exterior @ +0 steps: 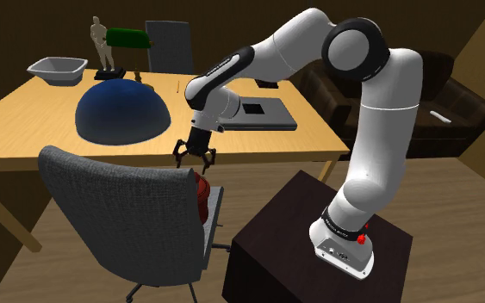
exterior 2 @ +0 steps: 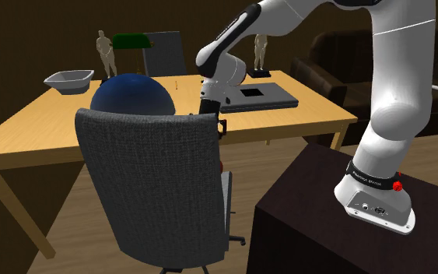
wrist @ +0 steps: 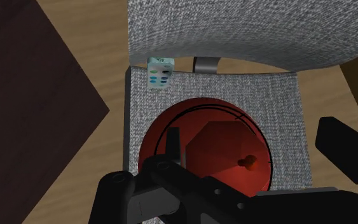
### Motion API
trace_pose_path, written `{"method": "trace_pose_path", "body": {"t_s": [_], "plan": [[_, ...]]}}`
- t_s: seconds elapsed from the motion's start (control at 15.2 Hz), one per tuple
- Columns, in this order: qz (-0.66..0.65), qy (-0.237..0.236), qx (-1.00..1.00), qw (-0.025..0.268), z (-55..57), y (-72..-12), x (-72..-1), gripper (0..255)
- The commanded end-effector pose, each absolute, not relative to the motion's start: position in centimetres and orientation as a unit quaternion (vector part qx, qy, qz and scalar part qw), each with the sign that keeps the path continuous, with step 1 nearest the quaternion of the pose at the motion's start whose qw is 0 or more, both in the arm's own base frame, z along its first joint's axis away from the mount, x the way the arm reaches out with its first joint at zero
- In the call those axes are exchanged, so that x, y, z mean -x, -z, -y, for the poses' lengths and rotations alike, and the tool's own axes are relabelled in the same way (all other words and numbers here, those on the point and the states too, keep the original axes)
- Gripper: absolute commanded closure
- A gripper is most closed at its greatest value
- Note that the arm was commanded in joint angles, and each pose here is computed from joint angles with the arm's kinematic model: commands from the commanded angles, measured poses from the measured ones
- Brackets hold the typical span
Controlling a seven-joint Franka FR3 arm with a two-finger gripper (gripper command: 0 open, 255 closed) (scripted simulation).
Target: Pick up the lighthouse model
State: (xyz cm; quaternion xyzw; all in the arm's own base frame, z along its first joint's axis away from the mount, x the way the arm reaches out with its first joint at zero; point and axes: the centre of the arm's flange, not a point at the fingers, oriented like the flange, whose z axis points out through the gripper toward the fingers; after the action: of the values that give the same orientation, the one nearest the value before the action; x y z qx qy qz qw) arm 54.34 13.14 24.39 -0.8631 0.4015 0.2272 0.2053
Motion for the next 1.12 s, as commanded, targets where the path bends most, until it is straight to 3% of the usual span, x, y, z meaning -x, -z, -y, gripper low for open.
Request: {"method": "trace_pose_path", "body": {"t_s": [0.0,0.46,0.53,1.06], "plan": [[-0.405,-0.228,0.861,0.207,-13.2,-23.3,-54.6,0],[-0.405,-0.228,0.861,0.207,-13.2,-20.4,-54.6,0],[-0.405,-0.228,0.861,0.207,-13.1,-20.4,-54.5,255],[-0.405,-0.228,0.861,0.207,-13.1,-20.4,-54.5,255]]}}
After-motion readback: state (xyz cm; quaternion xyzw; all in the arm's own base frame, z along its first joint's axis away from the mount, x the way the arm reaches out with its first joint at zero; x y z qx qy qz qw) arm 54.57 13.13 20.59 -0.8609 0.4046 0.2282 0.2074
